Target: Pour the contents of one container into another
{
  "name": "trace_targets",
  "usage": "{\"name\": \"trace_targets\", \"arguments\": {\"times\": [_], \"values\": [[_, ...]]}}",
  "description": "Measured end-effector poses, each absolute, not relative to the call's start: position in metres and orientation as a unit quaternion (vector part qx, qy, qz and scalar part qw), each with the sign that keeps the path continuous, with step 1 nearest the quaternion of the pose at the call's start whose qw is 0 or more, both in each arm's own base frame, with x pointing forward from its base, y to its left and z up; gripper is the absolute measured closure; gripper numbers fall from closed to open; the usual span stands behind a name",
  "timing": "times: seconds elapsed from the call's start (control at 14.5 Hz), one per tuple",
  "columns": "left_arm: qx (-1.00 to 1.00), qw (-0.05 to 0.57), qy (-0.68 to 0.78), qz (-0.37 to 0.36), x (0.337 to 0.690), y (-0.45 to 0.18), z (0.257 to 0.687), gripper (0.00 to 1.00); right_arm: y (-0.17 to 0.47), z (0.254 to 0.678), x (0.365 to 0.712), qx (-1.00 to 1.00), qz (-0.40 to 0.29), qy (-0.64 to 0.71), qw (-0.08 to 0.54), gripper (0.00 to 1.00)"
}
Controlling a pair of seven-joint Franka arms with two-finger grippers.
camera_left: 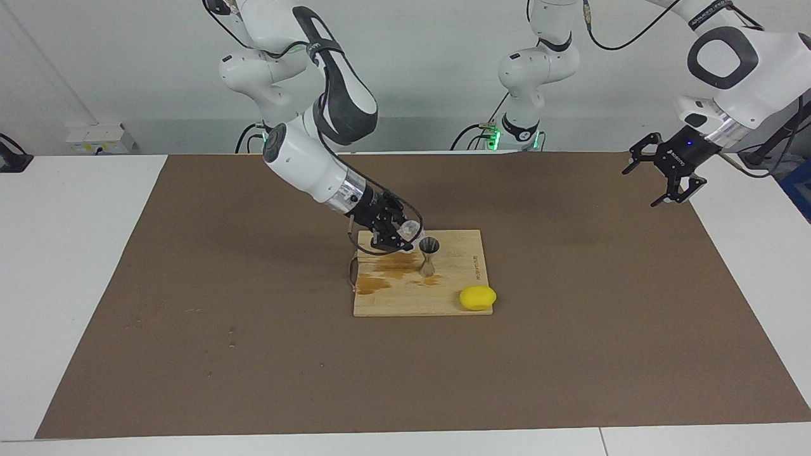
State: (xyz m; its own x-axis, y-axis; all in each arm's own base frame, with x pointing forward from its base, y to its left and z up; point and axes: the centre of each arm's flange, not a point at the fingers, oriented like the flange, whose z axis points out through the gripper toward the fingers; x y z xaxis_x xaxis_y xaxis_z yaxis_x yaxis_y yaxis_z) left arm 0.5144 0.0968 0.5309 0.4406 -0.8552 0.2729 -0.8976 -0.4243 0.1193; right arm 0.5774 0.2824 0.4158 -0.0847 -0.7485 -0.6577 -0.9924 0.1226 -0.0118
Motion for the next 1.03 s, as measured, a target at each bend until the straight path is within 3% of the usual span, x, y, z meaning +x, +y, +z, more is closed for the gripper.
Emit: {"name": "trace_targets", "arguments": {"times": [1.03], "values": [[0.973, 0.033, -0.228, 0.022, 0.488, 0.048, 0.595, 0.00, 0.302, 0.417, 0.571, -0.668, 0.192, 0.687, 0.213, 0.49]]}}
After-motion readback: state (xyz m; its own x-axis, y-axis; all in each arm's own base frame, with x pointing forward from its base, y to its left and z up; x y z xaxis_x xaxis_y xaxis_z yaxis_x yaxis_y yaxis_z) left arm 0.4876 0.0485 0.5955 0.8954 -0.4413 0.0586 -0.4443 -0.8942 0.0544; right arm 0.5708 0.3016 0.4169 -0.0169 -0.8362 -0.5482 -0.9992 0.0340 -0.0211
